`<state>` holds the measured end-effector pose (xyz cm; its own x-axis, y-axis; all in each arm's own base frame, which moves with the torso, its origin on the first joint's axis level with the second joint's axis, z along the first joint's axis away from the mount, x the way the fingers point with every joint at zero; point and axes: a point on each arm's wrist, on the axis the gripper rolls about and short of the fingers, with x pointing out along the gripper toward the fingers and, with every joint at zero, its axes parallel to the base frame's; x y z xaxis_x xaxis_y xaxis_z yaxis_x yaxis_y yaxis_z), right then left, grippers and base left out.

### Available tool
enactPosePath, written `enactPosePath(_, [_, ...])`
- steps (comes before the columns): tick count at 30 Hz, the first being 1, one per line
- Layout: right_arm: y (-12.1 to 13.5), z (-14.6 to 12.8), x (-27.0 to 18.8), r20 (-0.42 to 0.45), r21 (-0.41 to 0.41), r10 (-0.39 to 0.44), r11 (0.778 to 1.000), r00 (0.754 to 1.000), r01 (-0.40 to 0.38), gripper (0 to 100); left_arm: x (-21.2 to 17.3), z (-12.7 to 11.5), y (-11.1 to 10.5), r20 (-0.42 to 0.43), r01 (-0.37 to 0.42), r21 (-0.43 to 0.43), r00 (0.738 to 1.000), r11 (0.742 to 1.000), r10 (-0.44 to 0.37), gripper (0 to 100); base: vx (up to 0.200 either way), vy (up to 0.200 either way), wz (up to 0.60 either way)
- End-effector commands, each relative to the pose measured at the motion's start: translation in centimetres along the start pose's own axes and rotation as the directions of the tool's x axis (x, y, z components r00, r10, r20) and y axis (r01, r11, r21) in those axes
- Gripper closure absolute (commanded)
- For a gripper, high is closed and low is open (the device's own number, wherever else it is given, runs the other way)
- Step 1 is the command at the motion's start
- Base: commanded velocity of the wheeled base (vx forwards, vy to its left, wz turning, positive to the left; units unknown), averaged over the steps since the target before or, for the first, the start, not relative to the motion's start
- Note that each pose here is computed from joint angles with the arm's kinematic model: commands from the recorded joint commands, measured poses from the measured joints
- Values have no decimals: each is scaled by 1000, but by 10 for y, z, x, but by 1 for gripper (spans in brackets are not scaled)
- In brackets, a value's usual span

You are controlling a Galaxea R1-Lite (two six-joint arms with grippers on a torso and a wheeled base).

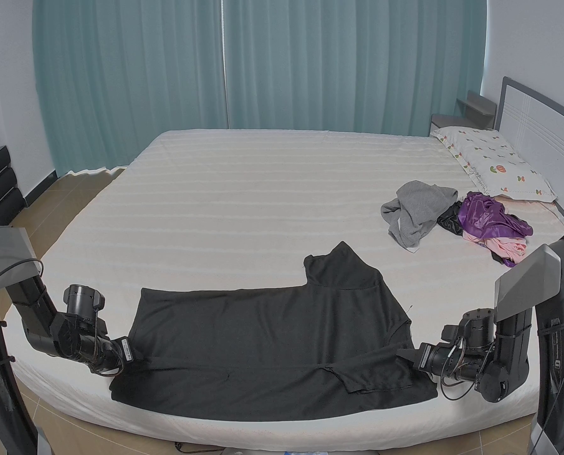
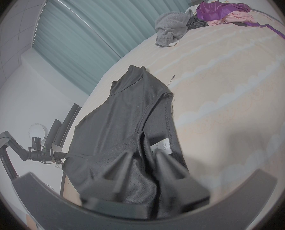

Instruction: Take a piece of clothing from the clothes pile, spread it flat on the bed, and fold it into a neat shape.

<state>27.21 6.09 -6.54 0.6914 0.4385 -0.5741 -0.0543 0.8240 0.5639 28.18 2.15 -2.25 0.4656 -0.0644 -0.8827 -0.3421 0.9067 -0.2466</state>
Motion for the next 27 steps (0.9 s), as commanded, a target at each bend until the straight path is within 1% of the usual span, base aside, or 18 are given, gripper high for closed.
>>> enactPosePath(1, [1, 0, -2, 7, 0, 7, 1000, 1000, -7, 0, 0, -1, 2, -4, -2, -1, 1000, 1000, 2, 0, 0, 0, 0])
enactPosePath(4, [5, 4, -7, 21, 35, 12, 999, 1000, -13, 0, -6, 4, 4, 28, 6, -13, 1000, 1000, -6, 0, 0, 0, 0])
enactPosePath(6, [5, 4, -7, 21, 35, 12, 999, 1000, -13, 0, -6, 4, 4, 28, 6, -13, 1000, 1000, -6, 0, 0, 0, 0])
enactPosePath(7, [9, 8, -14, 34, 86, 22, 996, 999, -25, 0, -16, 12, 3, 72, 24, -19, 997, 1000, -22, 0, 0, 0, 0])
enactPosePath(10, [10, 9, -15, 39, 119, 22, 993, 999, -27, 0, -18, 16, 5, 86, 27, -29, 996, 999, -24, 0, 0, 0, 0])
enactPosePath(18, [6, 6, -14, 27, 156, 10, 988, 1000, -14, 0, -20, 20, 6, 102, 29, -35, 994, 999, -25, 0, 0, 0, 0])
enactPosePath(20, [5, 7, -14, 33, 174, 10, 985, 999, -15, 0, -21, 20, 6, 104, 28, -35, 994, 999, -24, 0, 0, 0, 0])
enactPosePath(26, [3, 11, -14, 49, 193, 4, 981, 999, -14, 0, -21, 21, 6, 111, 18, -42, 994, 999, -14, 0, 0, 0, 0])
enactPosePath(27, [3, 11, -14, 49, 193, 4, 981, 999, -14, 0, -21, 21, 6, 111, 18, -42, 994, 999, -14, 0, 0, 200, 0])
